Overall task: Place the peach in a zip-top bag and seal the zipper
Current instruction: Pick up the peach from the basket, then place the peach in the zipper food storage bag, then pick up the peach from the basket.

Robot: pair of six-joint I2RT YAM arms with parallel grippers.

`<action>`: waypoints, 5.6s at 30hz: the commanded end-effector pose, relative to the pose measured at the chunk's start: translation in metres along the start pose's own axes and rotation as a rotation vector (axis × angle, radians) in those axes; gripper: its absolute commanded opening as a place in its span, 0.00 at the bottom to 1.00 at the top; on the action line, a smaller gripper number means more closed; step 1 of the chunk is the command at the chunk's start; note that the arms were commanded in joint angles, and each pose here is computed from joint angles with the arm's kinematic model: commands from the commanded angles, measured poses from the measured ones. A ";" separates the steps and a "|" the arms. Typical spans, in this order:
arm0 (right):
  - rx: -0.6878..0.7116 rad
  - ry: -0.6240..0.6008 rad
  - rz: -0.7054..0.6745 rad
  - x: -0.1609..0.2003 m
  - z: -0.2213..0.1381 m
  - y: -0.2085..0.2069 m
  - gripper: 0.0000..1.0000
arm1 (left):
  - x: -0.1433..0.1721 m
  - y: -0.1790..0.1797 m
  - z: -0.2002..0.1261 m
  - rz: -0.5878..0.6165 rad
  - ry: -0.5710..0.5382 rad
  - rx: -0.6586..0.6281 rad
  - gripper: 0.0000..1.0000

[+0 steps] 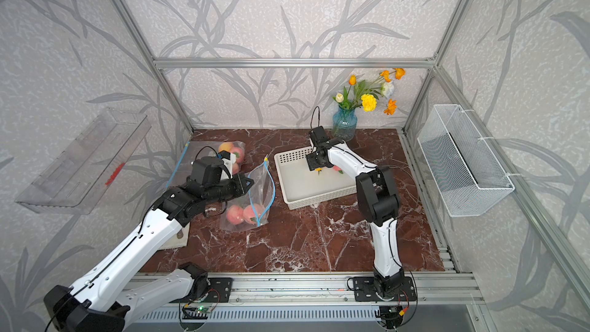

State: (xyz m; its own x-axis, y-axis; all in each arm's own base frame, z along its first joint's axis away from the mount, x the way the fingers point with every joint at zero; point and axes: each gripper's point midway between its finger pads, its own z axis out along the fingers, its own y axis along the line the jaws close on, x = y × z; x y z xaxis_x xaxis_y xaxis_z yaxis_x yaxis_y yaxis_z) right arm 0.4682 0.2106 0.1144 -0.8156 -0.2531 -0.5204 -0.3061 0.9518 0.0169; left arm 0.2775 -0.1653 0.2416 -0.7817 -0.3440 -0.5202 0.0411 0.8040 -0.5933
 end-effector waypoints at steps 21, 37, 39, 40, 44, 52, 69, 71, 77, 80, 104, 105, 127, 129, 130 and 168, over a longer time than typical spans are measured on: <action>-0.806 -0.547 -0.070 0.025 -0.268 0.138 0.57 | -0.018 -0.028 -0.026 -0.019 -0.066 0.112 0.00; -0.960 -0.610 -0.109 0.038 -0.298 0.195 0.57 | -0.026 -0.040 -0.050 0.003 -0.100 0.141 0.00; -0.951 -0.615 -0.107 0.039 -0.298 0.198 0.57 | -0.026 -0.041 -0.051 0.003 -0.102 0.145 0.00; -0.948 -0.624 -0.109 0.039 -0.299 0.201 0.57 | -0.026 -0.041 -0.051 0.003 -0.100 0.147 0.00; -0.916 -0.651 -0.110 0.036 -0.296 0.214 0.57 | -0.026 -0.046 -0.053 0.002 -0.100 0.172 0.00; -0.783 -0.575 -0.140 0.036 -0.252 0.234 0.57 | -0.027 -0.049 -0.059 0.000 -0.107 0.186 0.00; -0.523 -0.388 -0.356 0.063 -0.216 0.237 0.61 | -0.031 -0.051 -0.066 -0.007 -0.129 0.189 0.00; -0.524 -0.367 -0.371 0.062 -0.213 0.243 0.62 | -0.029 -0.050 -0.066 -0.011 -0.125 0.188 0.00; -0.575 -0.356 -0.334 0.056 -0.217 0.255 0.69 | -0.029 -0.049 -0.069 -0.010 -0.136 0.185 0.00; -0.569 -0.364 -0.319 0.053 -0.221 0.254 0.73 | -0.029 -0.048 -0.068 -0.009 -0.134 0.182 0.00; -0.397 -0.432 -0.213 0.051 -0.231 0.205 0.94 | -0.041 -0.055 -0.083 0.011 -0.214 0.211 0.00; -0.407 -0.422 -0.218 0.050 -0.228 0.210 0.94 | -0.041 -0.057 -0.083 0.013 -0.210 0.219 0.00; -0.336 -0.471 -0.087 0.027 -0.239 0.164 0.98 | -0.044 -0.048 -0.088 0.021 -0.246 0.173 0.00; -0.274 -0.442 -0.038 0.029 -0.225 0.138 0.99 | -0.043 -0.047 -0.089 0.022 -0.247 0.168 0.00; -0.248 -0.427 -0.017 0.030 -0.218 0.127 0.99 | -0.043 -0.047 -0.090 0.024 -0.247 0.167 0.00; 0.426 0.095 0.195 0.042 0.037 -0.093 0.91 | -0.033 -0.038 -0.082 -0.007 -0.213 0.156 0.01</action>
State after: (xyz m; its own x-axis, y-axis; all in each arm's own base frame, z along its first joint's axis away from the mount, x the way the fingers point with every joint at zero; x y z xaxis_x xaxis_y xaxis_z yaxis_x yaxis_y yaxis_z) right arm 0.4770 0.1244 0.0609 -0.8795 -0.0443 -0.4739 0.0732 0.9713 -0.2265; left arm 0.2519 -0.1488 0.3338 -0.6380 -0.4521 -0.6234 0.1537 0.7184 -0.6784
